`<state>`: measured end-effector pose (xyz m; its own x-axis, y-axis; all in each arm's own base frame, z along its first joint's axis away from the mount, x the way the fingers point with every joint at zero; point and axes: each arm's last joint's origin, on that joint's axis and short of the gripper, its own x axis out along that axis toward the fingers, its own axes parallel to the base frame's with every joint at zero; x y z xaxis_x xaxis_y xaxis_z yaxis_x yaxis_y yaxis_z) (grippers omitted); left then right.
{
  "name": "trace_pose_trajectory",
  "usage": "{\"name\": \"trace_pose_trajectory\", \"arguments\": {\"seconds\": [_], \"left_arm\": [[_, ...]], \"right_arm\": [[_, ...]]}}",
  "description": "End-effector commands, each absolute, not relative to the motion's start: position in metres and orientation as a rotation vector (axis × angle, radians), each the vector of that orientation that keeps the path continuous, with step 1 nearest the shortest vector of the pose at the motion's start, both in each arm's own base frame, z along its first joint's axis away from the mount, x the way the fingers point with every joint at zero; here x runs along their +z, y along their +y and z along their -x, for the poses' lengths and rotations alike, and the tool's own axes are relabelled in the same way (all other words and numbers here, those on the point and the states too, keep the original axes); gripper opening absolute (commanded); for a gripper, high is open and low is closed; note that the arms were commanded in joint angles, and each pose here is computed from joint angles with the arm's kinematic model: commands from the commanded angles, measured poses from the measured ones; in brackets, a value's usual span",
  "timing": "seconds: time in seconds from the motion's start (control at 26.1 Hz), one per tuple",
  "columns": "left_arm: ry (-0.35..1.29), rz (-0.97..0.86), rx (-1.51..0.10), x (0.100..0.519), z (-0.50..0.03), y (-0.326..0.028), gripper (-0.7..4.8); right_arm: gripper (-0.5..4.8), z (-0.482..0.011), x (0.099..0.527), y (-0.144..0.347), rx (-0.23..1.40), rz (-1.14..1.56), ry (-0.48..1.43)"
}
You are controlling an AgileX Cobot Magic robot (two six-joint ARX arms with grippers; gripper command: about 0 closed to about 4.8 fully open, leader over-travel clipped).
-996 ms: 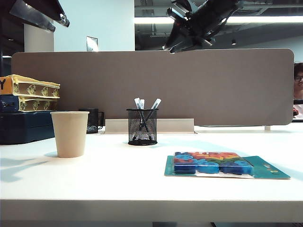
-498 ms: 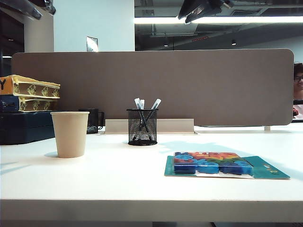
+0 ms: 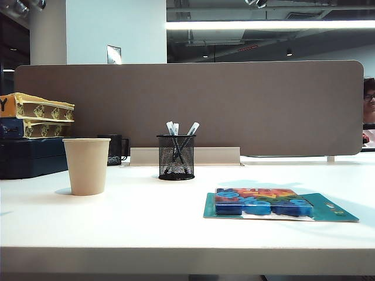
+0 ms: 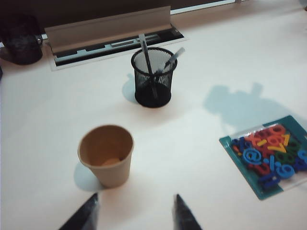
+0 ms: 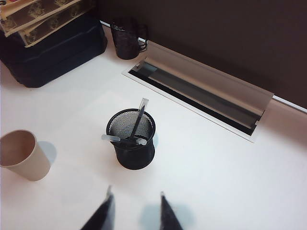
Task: Pick up one pen and put it in the pen container.
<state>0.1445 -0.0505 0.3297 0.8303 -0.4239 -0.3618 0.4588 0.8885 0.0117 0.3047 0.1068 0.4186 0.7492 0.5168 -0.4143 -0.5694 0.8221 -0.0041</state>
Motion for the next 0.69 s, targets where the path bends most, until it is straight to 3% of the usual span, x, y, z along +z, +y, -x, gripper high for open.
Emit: {"name": "trace_pose_trajectory", "arguments": {"seconds": [0.04,0.69], "left_arm": [[0.361,-0.073,-0.467,0.320,-0.135,-0.047,1.92],[0.376,-0.058,-0.476,0.302,-0.118,-0.042,1.92]], "right_arm": [[1.17,-0.293,0.418,0.103,0.593,0.138,0.398],[1.17,-0.218,0.357,0.077,0.526,0.140,0.393]]}}
